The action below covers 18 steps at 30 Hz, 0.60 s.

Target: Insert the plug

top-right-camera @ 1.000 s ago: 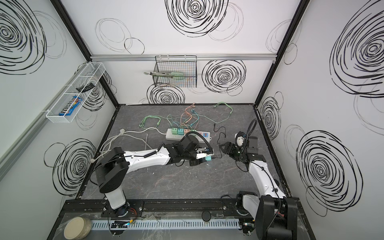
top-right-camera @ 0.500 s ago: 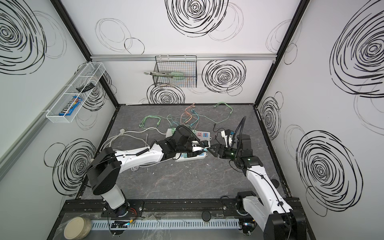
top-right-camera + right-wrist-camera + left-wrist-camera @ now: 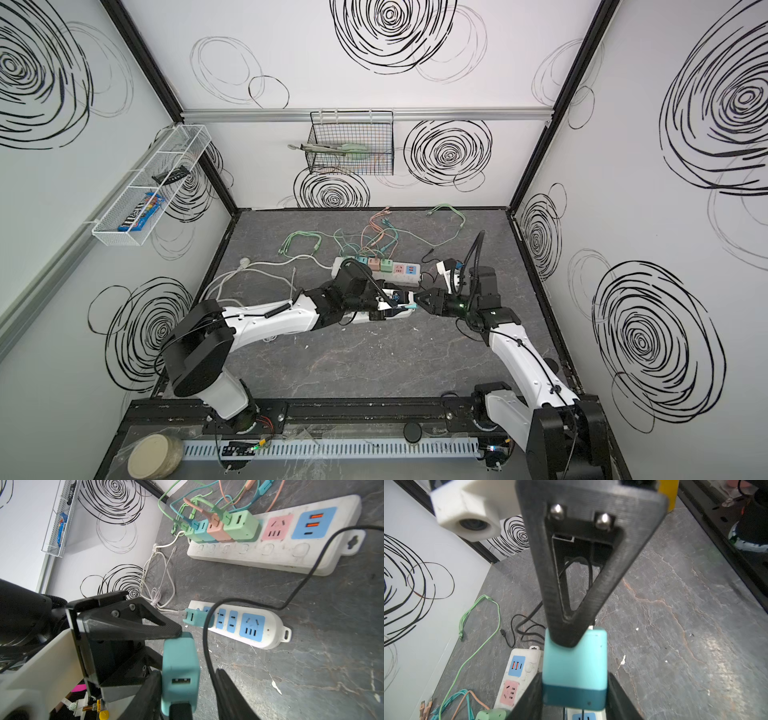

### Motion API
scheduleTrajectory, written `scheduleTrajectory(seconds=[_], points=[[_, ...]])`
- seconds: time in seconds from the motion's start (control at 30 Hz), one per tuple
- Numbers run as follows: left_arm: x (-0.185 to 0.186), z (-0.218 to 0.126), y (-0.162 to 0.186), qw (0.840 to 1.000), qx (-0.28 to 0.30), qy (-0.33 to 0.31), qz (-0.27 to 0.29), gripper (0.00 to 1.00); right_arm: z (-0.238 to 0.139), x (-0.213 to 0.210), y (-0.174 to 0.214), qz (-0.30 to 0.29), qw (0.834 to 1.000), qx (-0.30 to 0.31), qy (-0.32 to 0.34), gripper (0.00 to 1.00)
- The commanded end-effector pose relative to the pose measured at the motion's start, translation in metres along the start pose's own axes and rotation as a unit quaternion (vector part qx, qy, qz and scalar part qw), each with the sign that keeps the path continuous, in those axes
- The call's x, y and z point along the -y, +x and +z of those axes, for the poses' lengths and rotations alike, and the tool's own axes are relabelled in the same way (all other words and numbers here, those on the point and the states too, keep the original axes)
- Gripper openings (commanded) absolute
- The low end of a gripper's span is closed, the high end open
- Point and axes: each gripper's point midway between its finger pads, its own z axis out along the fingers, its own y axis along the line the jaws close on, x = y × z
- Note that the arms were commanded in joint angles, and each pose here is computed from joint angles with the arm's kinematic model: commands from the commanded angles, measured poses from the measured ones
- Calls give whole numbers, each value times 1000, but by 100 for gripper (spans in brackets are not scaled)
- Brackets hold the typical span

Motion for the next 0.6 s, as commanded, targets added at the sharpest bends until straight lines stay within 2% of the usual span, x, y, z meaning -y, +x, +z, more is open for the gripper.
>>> scheduleTrajectory(seconds=[0.0, 0.23, 0.3, 0.37, 0.5, 0.57], points=[[-18, -9, -32, 997, 56, -32, 35, 0, 1, -14, -3, -21, 999, -11, -25, 44], [-23, -7, -32, 996, 51, -50, 44, 0, 9, -17, 3, -12, 998, -37, -42, 42], [-23, -7, -32, 997, 51, -49, 43, 0, 10, -17, 2, -12, 998, -38, -41, 34], [-24, -7, -31, 997, 49, -48, 39, 0, 11, -14, 1, -15, 999, -36, -33, 20], [-27, -11, -31, 998, 43, -49, 20, 2, 12, -15, -3, -40, 998, -35, -38, 8], [-30, -14, -31, 998, 41, -55, 15, 14, 13, -14, -9, -52, 998, -34, -27, 0]])
